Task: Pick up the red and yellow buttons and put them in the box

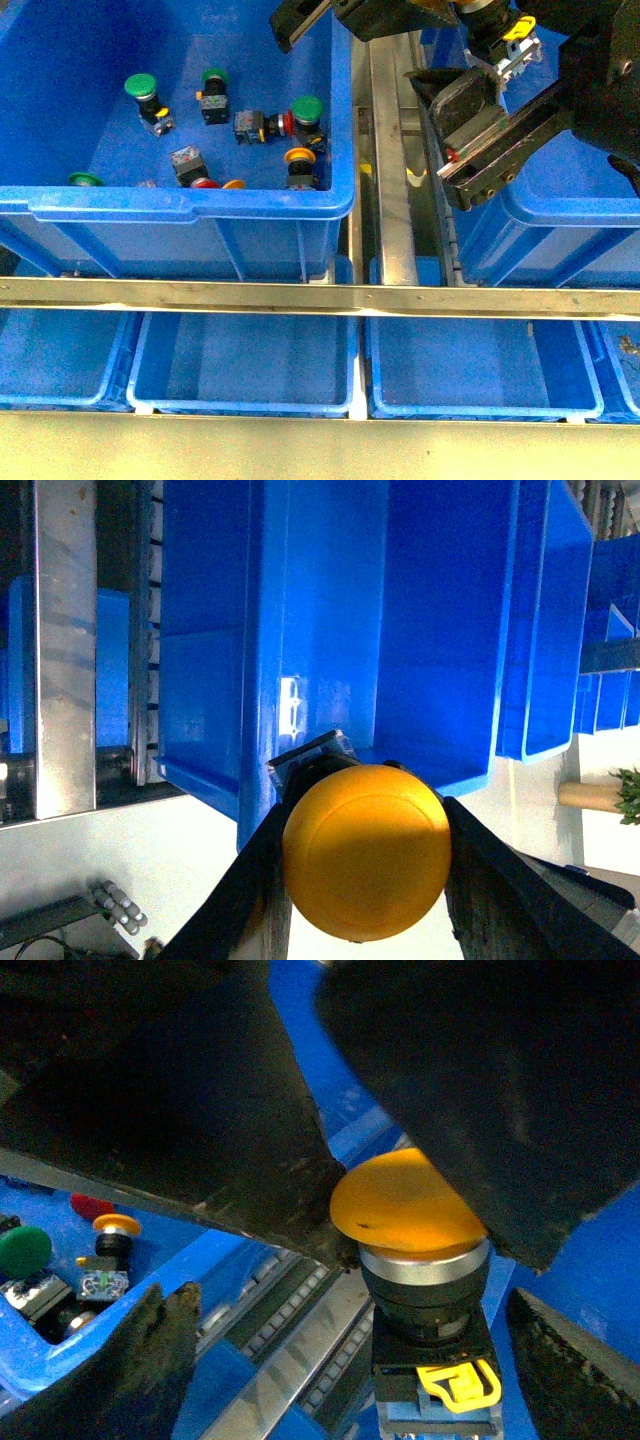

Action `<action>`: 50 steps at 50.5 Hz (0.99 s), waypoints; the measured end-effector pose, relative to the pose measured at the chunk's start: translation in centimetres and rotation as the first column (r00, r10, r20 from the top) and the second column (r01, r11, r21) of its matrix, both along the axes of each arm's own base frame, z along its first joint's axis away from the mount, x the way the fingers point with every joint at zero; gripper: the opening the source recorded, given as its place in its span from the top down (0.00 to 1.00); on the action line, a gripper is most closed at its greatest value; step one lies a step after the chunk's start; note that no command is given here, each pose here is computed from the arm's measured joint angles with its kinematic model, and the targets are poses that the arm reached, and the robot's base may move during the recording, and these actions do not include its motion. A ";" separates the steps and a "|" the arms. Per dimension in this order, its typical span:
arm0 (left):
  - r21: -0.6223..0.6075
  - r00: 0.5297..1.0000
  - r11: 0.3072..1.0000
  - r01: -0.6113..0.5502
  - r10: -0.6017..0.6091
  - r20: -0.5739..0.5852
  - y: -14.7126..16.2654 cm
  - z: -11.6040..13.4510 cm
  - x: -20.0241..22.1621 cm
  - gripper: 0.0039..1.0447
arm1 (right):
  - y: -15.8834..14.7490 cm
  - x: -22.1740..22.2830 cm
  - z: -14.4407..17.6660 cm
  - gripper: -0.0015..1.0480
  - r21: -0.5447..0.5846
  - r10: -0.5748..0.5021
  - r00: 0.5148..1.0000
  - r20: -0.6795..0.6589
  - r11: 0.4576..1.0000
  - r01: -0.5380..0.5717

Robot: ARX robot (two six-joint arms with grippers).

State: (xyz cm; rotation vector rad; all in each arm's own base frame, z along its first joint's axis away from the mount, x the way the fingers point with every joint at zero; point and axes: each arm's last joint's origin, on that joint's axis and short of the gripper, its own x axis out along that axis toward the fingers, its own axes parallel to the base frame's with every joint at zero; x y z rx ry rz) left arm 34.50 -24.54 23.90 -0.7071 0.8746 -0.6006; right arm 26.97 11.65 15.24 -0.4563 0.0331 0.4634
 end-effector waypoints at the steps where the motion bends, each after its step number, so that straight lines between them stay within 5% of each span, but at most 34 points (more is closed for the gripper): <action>1: 0.000 1.000 1.000 -0.001 0.001 -0.001 0.0 0.0 0.0 0.67 | 0.0 0.0 0.0 0.22 0.000 -0.002 1.000 0.001 1.000 0.002; 21: 0.002 1.000 1.000 -0.008 0.008 -0.002 0.3 0.0 0.2 0.67 | -0.7 0.3 -0.1 0.73 0.003 -0.040 0.999 -0.002 0.999 0.040; 27: 0.005 1.000 1.000 -0.008 0.008 -0.003 0.3 -0.1 0.2 0.67 | -0.7 0.3 -0.1 0.75 0.004 -0.042 0.999 -0.002 0.999 0.042; 38: 0.012 1.000 1.000 -0.021 0.021 0.002 0.6 -0.1 0.4 0.32 | -0.8 0.4 0.0 0.75 0.019 -0.046 0.999 -0.006 0.999 0.046; 44: 0.016 1.000 1.000 -0.022 0.022 0.006 0.6 -0.1 0.4 0.36 | -0.8 0.4 0.0 0.75 0.020 -0.045 0.999 -0.006 0.999 0.045; 50: 0.022 1.000 0.999 -0.025 0.025 0.010 0.7 -0.1 0.4 0.25 | -0.8 0.4 0.0 0.75 0.022 -0.048 0.999 -0.006 0.999 0.048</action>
